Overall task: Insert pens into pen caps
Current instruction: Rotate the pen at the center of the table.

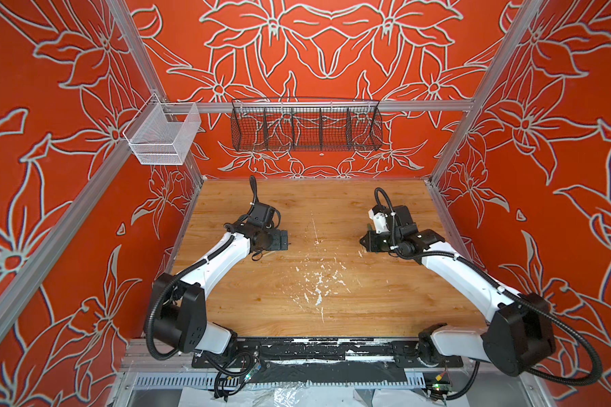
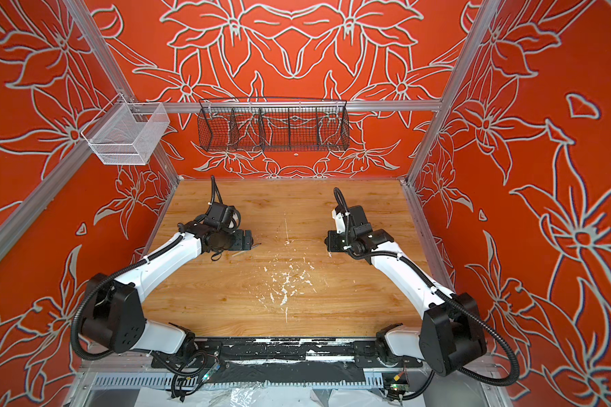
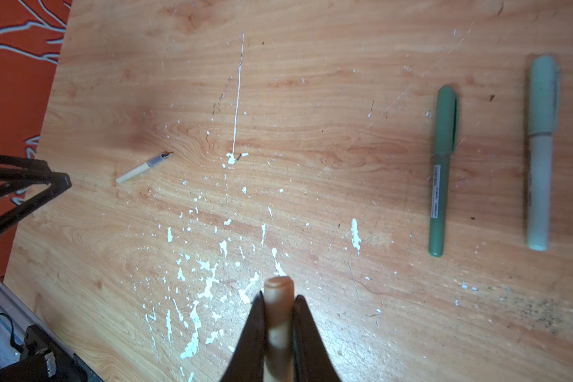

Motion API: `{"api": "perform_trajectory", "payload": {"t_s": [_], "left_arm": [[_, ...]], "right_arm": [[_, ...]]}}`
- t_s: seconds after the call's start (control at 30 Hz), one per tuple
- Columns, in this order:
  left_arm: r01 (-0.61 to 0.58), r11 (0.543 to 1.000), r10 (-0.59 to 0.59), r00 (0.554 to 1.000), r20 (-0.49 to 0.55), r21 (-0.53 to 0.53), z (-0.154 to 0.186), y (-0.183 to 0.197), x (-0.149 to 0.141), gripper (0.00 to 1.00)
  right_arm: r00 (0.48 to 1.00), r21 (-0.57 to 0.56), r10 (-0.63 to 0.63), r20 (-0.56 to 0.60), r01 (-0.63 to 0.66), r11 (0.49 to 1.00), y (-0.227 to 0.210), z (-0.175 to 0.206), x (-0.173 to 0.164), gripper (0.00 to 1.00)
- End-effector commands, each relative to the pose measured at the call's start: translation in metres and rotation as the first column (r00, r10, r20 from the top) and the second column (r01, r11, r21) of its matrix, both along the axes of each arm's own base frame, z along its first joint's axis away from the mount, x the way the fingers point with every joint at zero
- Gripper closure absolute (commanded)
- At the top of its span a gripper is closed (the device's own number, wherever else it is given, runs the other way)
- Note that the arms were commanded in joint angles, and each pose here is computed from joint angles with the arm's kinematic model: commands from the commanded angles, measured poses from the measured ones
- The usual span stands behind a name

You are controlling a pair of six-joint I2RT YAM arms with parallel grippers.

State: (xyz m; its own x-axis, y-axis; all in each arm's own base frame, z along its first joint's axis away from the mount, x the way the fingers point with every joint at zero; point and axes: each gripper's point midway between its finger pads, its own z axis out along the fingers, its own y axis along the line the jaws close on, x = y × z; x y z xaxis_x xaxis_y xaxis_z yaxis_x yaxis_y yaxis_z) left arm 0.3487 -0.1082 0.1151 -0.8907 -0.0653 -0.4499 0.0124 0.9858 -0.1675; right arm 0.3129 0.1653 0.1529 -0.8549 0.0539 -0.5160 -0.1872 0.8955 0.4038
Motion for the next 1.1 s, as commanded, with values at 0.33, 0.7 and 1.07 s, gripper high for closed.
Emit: {"api": "perform_trajectory", "payload": {"t_s": [0.33, 0.7, 1.07], "left_arm": [[0.153, 0.988, -0.150, 0.973, -0.173, 0.001, -0.048, -0.001, 0.030, 0.03], [0.155, 0.981, -0.184, 0.941, -0.283, -0.120, -0.080, -0.015, 0.008, 0.03], [0.134, 0.974, -0.187, 0.931, -0.315, -0.183, -0.073, -0.028, -0.024, 0.03]], "right_arm": [[1.000, 0.047, 0.011, 0.011, -0.012, 0.999, 0.001, 0.008, -0.015, 1.00], [1.000, 0.072, 0.006, 0.008, -0.007, 0.997, 0.003, 0.004, -0.016, 1.00], [1.000, 0.068, 0.022, -0.012, -0.021, 0.997, 0.007, -0.005, -0.012, 1.00]]}}
